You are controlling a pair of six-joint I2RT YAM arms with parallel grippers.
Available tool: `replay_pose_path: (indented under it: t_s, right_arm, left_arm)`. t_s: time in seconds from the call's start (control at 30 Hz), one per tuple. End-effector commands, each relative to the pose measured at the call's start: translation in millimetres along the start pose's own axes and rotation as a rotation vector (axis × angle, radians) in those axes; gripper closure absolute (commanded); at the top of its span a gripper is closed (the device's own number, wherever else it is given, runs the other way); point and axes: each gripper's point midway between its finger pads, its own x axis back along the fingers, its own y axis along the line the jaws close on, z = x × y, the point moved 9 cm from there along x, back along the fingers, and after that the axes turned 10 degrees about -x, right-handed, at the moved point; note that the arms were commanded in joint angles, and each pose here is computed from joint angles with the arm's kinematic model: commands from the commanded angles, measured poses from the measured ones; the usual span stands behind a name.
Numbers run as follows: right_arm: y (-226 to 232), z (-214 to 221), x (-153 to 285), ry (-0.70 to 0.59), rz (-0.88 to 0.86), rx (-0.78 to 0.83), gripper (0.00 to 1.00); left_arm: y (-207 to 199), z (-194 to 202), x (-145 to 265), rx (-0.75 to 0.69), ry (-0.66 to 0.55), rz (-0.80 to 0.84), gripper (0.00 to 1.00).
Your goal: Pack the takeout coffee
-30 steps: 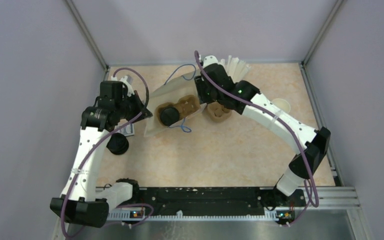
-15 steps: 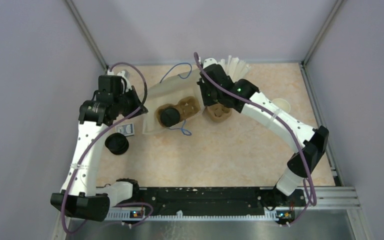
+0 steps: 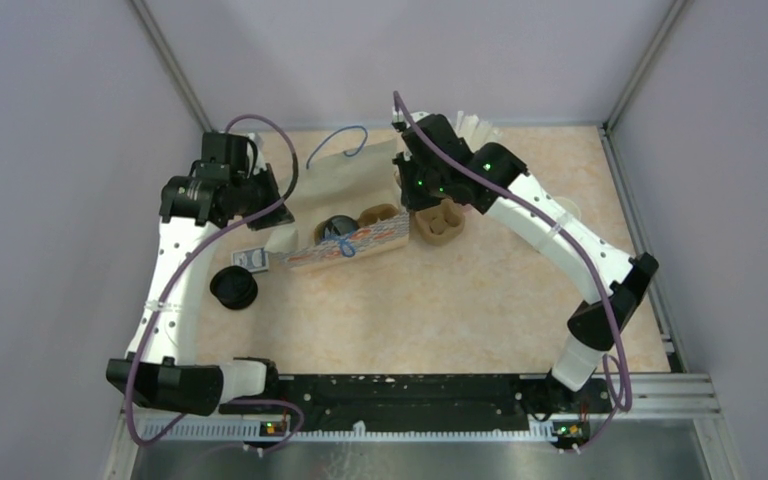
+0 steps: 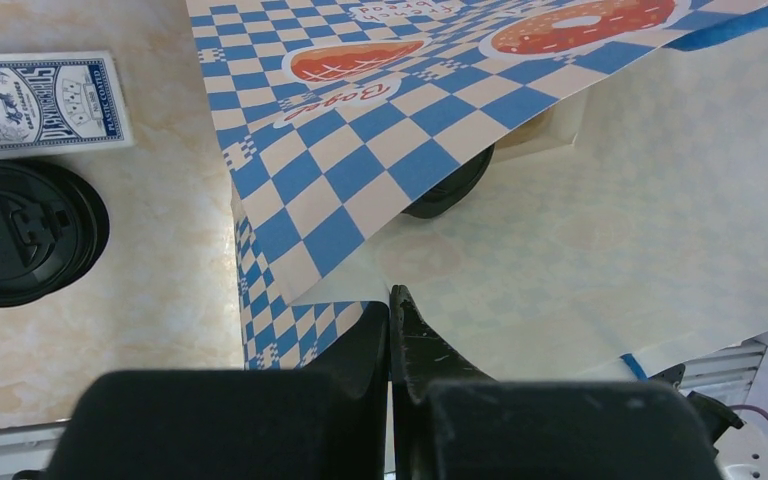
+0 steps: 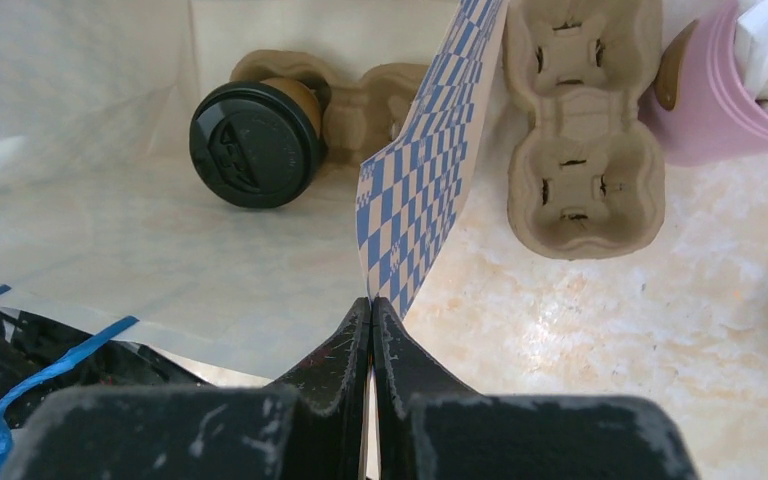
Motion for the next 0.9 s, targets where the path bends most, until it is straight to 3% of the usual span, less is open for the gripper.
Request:
replay_pose_path:
  t_s: [0.0, 0.1, 0.3, 0.63, 0.87]
  right_arm:
    - [0, 1, 5, 0.022, -0.012, -0.026, 1.0]
    - [-2, 4, -1, 0.012, -0.009, -0.02, 0.99]
    - [-3, 3, -9, -0.022, 0.006, -0.017, 0.81]
    - [-2, -5, -8, -0.065, 0.008, -0.019, 0.78]
    - [-1, -10, -8, -0.092, 0.016, -0.014, 0.74]
  left_arm:
    - [2, -6, 0, -0.016, 0.001, -0.025, 1.0]
    - [2, -9, -1, -0.016, -0.003, -0.031, 0.98]
    - [0, -12, 1, -0.011, -0.012, -0.022, 0.9]
    - [1, -25, 12, -0.047, -0.065, -0.07, 0.68]
    - [-1, -32, 16, -0.058, -0.109, -0.07, 0.59]
